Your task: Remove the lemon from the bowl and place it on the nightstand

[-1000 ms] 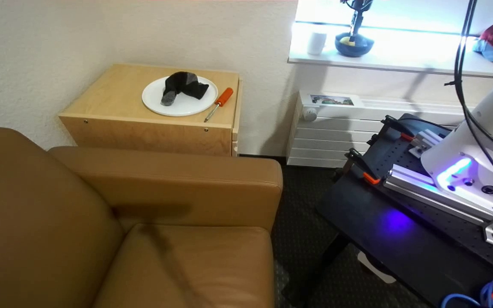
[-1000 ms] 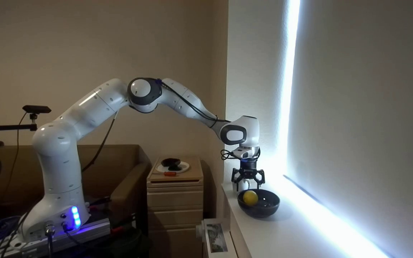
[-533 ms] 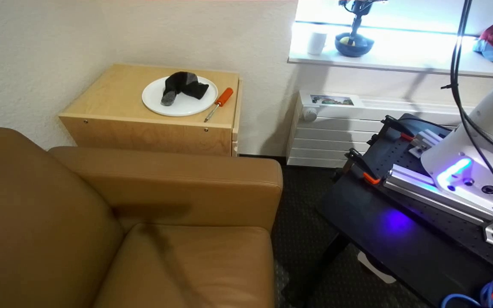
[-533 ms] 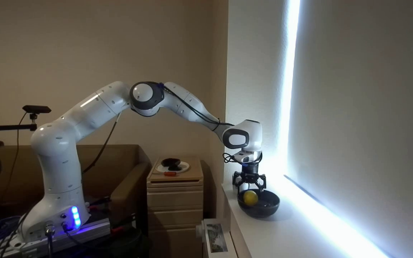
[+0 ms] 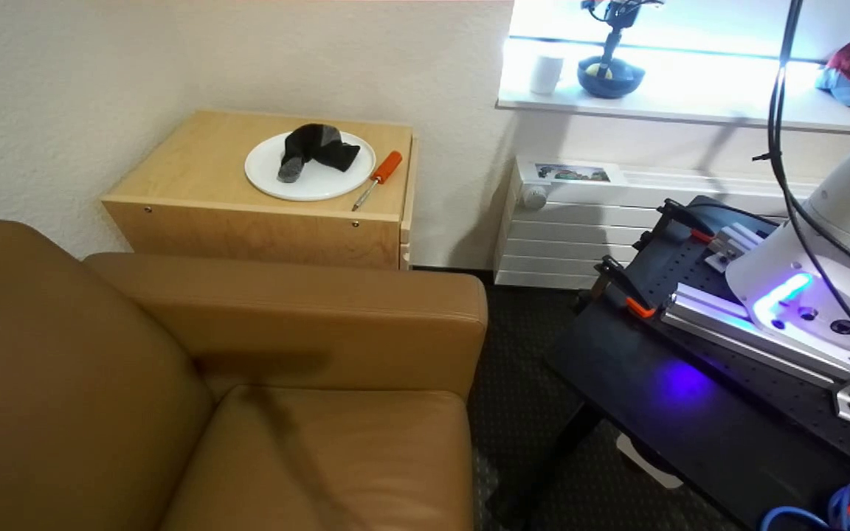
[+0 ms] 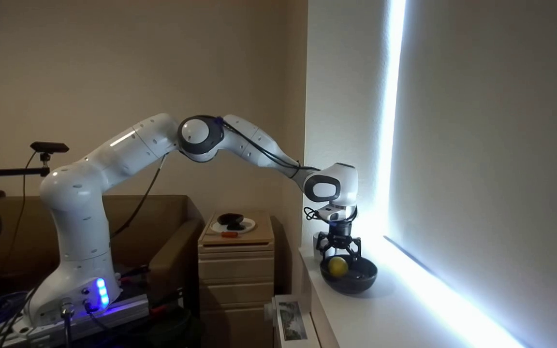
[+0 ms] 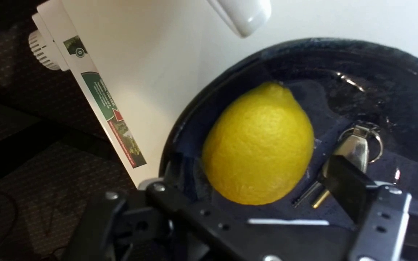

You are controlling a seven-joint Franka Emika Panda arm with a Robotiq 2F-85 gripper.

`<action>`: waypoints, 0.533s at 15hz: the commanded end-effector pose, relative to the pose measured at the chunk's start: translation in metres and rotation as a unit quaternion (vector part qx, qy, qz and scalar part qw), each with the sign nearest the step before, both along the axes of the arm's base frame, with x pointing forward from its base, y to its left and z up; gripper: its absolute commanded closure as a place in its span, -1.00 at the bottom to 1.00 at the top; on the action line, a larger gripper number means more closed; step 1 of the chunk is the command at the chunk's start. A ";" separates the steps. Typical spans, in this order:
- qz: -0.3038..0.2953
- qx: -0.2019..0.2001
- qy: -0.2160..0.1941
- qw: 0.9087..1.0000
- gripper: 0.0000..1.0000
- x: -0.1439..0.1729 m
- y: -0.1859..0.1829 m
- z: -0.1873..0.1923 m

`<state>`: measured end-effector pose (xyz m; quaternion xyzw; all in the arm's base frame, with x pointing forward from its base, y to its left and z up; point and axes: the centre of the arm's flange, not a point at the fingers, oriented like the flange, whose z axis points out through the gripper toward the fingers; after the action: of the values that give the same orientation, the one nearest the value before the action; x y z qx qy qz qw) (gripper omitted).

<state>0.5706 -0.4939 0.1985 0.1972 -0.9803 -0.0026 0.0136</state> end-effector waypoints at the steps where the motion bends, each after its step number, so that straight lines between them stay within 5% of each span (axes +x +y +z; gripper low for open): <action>1: -0.021 0.017 -0.003 1.000 -1.00 0.012 -0.013 -0.010; 5: -0.029 0.031 0.002 0.999 -1.00 0.016 -0.015 -0.017; 6: -0.025 0.036 0.002 0.999 -0.50 0.016 -0.018 -0.018; 8: -0.025 0.041 0.002 0.999 -0.32 0.016 -0.018 -0.020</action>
<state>0.5758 -0.4995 0.1835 0.1785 -0.9835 -0.0206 0.0208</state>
